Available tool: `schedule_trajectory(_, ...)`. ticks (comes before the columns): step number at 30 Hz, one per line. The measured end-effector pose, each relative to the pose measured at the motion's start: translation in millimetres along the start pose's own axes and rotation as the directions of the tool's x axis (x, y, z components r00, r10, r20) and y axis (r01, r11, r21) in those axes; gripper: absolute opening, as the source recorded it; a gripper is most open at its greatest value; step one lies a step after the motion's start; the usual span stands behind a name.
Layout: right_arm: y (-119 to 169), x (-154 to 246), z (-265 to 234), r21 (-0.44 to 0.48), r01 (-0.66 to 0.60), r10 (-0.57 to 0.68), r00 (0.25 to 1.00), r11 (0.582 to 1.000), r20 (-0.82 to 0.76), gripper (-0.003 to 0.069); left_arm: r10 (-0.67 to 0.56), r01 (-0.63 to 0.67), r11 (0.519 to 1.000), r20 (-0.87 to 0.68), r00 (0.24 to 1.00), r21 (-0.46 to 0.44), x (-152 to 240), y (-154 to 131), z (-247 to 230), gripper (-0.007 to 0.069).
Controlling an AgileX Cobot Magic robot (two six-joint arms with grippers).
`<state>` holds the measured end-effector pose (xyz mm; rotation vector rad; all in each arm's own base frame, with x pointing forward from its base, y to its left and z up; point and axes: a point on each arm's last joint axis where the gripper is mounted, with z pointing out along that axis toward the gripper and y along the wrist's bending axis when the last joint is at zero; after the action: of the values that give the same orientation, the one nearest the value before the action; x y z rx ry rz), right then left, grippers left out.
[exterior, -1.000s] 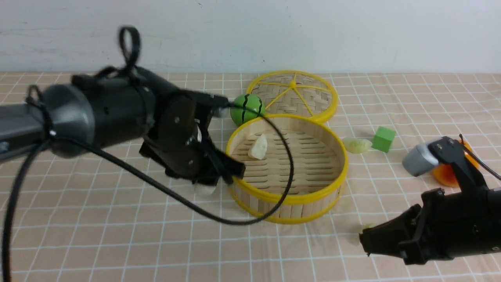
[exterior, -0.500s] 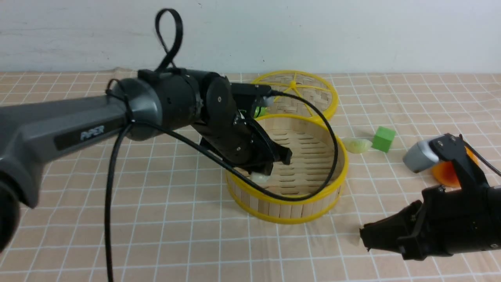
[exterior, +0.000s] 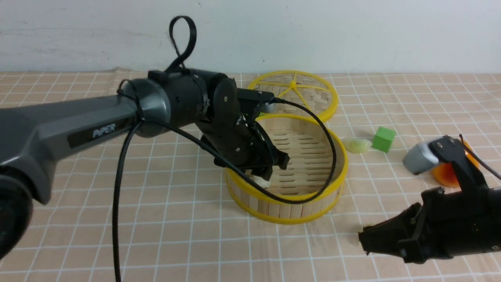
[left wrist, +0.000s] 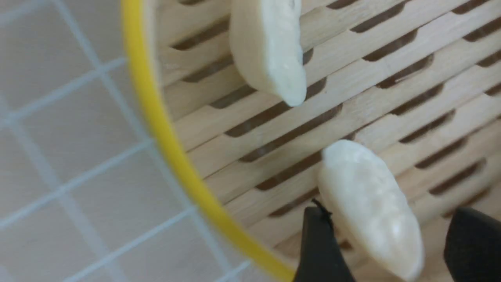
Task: Put the dumplings into the steamer on the table with the brown tablecloth.
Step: 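Place the dumpling into the bamboo steamer basket with the left gripper, then reach for and grasp a dumpling lying on the table beside the steamer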
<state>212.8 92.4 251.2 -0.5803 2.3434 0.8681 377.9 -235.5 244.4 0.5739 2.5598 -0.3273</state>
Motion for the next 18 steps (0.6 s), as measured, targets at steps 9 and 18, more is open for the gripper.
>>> schedule_trajectory(9,1.7,-2.7,-0.1,-0.02,-0.035,0.035,0.999,0.999,0.029,0.0114,0.17,-0.1,0.977,0.399,0.901,-0.189,-8.6,1.0,-218.6,0.0106)
schedule_trajectory(18,3.4,-4.2,-0.2,-0.04,-0.042,0.044,0.998,0.998,0.044,0.0124,0.113,-0.024,0.983,0.494,0.862,-0.183,105.3,12.6,-290.4,-0.0014)
